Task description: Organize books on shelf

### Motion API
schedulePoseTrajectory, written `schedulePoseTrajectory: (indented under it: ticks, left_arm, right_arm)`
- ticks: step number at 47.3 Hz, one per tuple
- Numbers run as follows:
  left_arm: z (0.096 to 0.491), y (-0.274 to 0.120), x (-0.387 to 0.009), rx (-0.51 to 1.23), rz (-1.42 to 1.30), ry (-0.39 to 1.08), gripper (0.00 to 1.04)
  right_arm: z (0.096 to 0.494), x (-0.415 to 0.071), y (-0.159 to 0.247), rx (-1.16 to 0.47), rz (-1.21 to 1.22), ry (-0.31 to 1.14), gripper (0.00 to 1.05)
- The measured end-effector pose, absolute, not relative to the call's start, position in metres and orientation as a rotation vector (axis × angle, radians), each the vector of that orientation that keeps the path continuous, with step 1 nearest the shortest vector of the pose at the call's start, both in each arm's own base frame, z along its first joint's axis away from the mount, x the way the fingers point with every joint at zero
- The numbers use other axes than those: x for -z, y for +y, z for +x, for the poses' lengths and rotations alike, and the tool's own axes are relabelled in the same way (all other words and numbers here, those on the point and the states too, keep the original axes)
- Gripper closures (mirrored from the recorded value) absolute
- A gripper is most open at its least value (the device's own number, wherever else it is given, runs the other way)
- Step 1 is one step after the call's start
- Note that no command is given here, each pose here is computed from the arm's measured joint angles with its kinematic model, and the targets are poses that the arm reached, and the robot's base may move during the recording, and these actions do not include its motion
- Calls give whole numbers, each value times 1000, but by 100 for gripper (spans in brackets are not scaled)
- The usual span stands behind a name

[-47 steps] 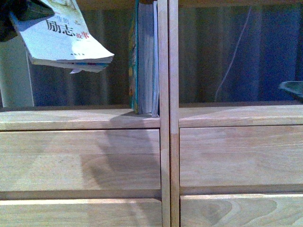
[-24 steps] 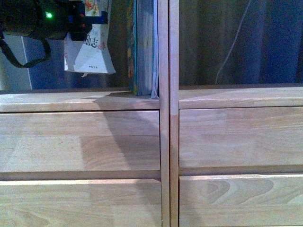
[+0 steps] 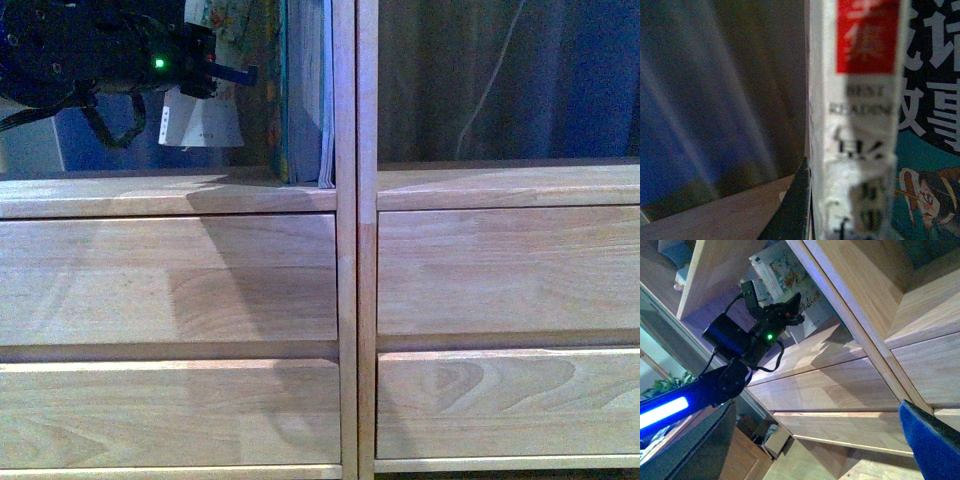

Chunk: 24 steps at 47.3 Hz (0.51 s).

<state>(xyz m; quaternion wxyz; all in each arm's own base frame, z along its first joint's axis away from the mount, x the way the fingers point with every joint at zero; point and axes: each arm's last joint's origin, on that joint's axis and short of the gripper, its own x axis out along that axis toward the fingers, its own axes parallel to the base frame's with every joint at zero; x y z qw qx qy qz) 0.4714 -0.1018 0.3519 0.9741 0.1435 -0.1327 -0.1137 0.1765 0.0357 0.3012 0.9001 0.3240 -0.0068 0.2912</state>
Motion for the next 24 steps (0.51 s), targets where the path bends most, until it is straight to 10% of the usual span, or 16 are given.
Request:
schedulePoseTrajectory:
  ticks: [24]
  left_arm:
    - [490,-119,-326,203,346,-282,89]
  right_arm:
    - [176,-301,36,-602,668,-15,7]
